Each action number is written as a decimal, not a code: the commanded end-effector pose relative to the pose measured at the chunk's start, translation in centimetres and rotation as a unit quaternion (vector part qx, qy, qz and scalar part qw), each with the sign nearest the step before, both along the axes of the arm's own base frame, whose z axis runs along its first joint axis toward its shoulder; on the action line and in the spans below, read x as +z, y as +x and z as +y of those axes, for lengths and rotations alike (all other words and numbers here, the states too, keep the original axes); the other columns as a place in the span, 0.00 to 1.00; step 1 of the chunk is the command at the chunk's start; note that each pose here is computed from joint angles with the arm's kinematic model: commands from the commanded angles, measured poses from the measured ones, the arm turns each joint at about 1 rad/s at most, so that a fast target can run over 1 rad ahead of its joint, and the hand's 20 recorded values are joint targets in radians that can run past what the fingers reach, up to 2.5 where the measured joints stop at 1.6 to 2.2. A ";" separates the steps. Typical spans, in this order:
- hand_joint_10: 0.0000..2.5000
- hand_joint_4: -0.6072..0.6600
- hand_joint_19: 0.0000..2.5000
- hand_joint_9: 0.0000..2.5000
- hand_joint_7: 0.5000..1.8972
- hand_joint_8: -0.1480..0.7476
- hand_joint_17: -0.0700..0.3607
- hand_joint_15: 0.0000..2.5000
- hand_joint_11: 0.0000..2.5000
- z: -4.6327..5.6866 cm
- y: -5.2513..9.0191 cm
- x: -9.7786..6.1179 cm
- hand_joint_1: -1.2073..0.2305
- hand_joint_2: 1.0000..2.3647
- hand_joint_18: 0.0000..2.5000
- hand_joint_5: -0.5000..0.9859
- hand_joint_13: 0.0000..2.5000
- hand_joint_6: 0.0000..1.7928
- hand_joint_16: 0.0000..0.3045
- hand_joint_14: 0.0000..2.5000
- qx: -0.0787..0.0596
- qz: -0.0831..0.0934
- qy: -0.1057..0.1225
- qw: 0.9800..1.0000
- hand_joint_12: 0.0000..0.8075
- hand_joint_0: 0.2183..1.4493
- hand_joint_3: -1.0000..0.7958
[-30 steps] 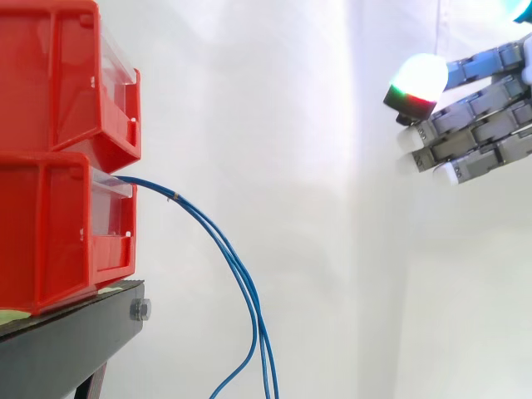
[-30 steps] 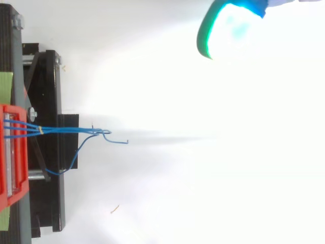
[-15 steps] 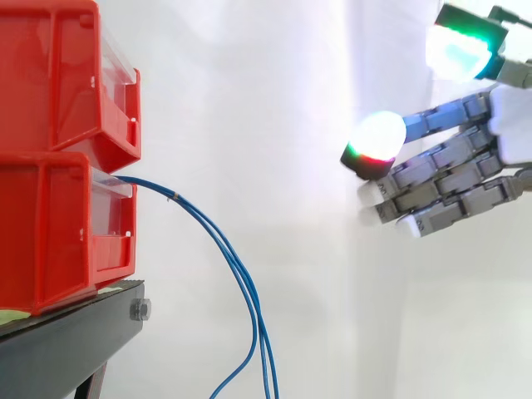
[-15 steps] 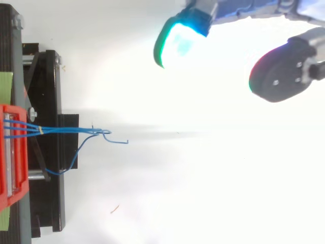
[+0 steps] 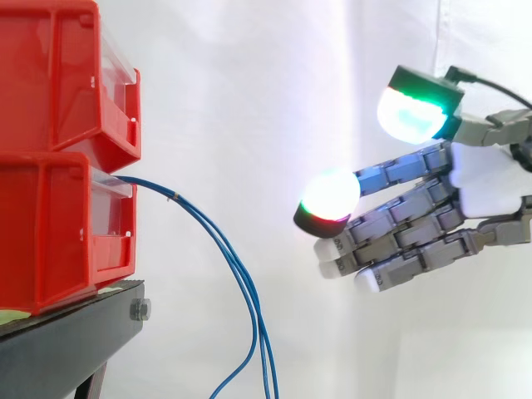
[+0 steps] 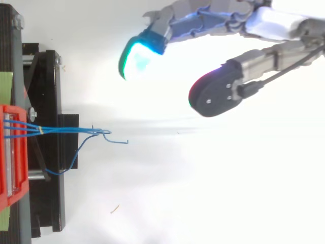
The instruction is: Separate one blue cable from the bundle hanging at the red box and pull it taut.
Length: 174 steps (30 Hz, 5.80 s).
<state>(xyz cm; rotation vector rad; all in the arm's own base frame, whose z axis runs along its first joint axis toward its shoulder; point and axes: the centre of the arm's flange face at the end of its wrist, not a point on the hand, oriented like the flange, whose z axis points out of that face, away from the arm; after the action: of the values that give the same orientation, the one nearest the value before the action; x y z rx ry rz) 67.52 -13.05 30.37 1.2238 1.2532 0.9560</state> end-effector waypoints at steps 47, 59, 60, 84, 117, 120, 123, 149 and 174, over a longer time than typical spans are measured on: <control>0.00 0.68 0.07 0.16 0.18 0.52 0.38 0.00 0.04 3.1 7.9 -10.3 0.43 0.00 0.12 0.20 0.07 0.28 0.14 0.00 0.038 -0.046 0.057 0.997 0.40 0.24 0.28; 0.00 0.67 0.07 0.17 0.18 0.51 0.37 0.00 0.04 3.1 8.5 -11.3 0.41 0.00 0.12 0.20 0.07 0.28 0.13 0.00 0.057 -0.050 0.094 0.993 0.39 0.27 0.28; 0.00 0.68 0.07 0.17 0.18 0.51 0.37 0.00 0.03 3.2 8.6 -11.3 0.40 0.00 0.12 0.20 0.07 0.28 0.13 0.00 0.057 -0.051 0.094 0.993 0.39 0.27 0.28; 0.00 0.65 0.07 0.17 0.19 0.49 0.36 0.00 0.03 3.7 8.8 -11.0 0.46 0.01 0.12 0.20 0.07 0.28 0.12 0.00 0.074 -0.062 0.089 0.991 0.37 0.36 0.36; 0.00 0.70 0.07 0.19 0.29 0.51 0.35 0.00 0.05 4.1 9.3 -9.2 0.40 0.00 0.14 0.22 0.09 0.28 0.12 0.00 0.086 -0.066 0.073 0.991 0.37 0.34 0.33; 0.00 0.70 0.07 0.19 0.33 0.51 0.35 0.00 0.05 3.9 9.1 -8.6 0.39 0.01 0.15 0.22 0.09 0.28 0.12 0.00 0.084 -0.062 0.067 0.992 0.37 0.35 0.33; 0.00 0.71 0.07 0.19 0.37 0.51 0.35 0.00 0.06 3.9 8.8 -8.1 0.38 0.01 0.15 0.23 0.10 0.28 0.12 0.00 0.085 -0.053 0.062 0.993 0.37 0.35 0.34; 0.00 0.71 0.09 0.25 0.44 0.54 0.35 0.01 0.07 1.7 8.3 -7.7 0.52 0.00 0.20 0.26 0.14 0.28 0.12 0.00 0.058 -0.049 0.061 0.995 0.36 0.29 0.28; 0.00 0.69 0.10 0.30 0.50 0.54 0.33 0.02 0.09 1.1 8.7 -7.2 0.42 0.01 0.24 0.28 0.18 0.28 0.11 0.00 0.036 -0.061 -0.005 0.997 0.34 0.33 0.34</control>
<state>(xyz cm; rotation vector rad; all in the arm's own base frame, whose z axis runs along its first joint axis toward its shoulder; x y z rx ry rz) 76.22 -11.77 23.19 1.0983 1.2167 1.0784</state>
